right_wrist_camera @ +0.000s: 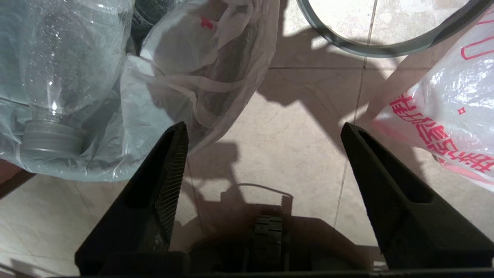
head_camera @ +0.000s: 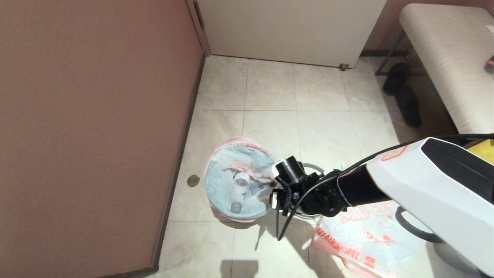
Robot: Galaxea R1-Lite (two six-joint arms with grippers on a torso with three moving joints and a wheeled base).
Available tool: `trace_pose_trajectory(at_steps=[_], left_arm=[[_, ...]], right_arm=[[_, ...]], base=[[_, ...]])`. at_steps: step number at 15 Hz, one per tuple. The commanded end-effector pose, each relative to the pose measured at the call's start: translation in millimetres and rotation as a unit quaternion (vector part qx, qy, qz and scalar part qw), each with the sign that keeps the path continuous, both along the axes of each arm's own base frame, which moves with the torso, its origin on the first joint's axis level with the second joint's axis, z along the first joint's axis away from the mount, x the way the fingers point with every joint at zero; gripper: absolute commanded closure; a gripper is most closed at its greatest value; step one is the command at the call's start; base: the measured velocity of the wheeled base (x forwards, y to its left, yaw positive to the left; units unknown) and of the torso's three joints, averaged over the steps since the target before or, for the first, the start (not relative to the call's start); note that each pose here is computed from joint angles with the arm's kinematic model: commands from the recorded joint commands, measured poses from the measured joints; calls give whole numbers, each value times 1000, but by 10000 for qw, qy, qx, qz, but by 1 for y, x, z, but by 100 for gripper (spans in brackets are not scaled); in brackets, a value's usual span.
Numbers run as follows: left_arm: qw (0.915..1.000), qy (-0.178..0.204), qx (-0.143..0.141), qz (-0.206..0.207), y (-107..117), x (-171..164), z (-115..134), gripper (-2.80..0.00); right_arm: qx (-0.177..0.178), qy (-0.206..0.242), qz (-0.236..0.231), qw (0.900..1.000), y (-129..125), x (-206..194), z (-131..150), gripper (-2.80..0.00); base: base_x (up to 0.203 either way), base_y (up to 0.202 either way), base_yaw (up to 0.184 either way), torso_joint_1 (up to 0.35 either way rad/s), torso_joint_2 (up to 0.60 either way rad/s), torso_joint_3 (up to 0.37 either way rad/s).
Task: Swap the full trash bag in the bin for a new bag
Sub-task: Place the trash bag on the floor
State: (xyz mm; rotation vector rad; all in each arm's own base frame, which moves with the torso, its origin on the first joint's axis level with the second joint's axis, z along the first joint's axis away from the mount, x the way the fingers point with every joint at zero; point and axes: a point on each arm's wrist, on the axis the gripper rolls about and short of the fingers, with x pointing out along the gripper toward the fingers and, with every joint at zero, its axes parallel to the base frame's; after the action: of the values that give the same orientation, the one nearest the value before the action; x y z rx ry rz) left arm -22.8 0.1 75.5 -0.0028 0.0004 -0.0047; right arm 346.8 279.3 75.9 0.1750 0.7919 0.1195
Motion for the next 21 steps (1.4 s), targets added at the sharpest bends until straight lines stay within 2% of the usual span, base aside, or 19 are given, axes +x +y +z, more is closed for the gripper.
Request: trace_pose_trajectory(at_steps=[1,3,6,10,13,14,16,19,20,21], left_arm=[[10000,-2,-2,0,0,0,0,0],[10000,-2,-2,0,0,0,0,0],[10000,-2,-2,0,0,0,0,0],[10000,-2,-2,0,0,0,0,0],[10000,-2,-2,0,0,0,0,0],[10000,-2,-2,0,0,0,0,0],[10000,-2,-2,0,0,0,0,0],[10000,-2,-2,0,0,0,0,0],[10000,-2,-2,0,0,0,0,0],[10000,-2,-2,0,0,0,0,0]], right_arm=[[12,-29,-1,10000,-1,1,3,-280],[85,-66,113,9999,7,-7,8,-280],[261,-171,68,9995,20,4,4,-280],[406,-81,-183,9990,38,25,-25,-280],[400,365,-535,9971,43,28,-38,-280],[404,497,-662,9957,44,28,-42,0],[407,620,-762,9943,46,28,-46,0],[444,544,-710,9950,51,27,-41,0],[365,415,-688,9961,50,31,-36,0],[99,268,-583,9979,48,34,-35,0]], base=[[0,0,0,0,0,0],[0,0,0,0,0,0],[0,0,0,0,0,0],[0,0,0,0,0,0],[0,0,0,0,0,0],[0,0,0,0,0,0],[0,0,0,0,0,0],[0,0,0,0,0,0],[0,0,0,0,0,0],[0,0,0,0,0,0]])
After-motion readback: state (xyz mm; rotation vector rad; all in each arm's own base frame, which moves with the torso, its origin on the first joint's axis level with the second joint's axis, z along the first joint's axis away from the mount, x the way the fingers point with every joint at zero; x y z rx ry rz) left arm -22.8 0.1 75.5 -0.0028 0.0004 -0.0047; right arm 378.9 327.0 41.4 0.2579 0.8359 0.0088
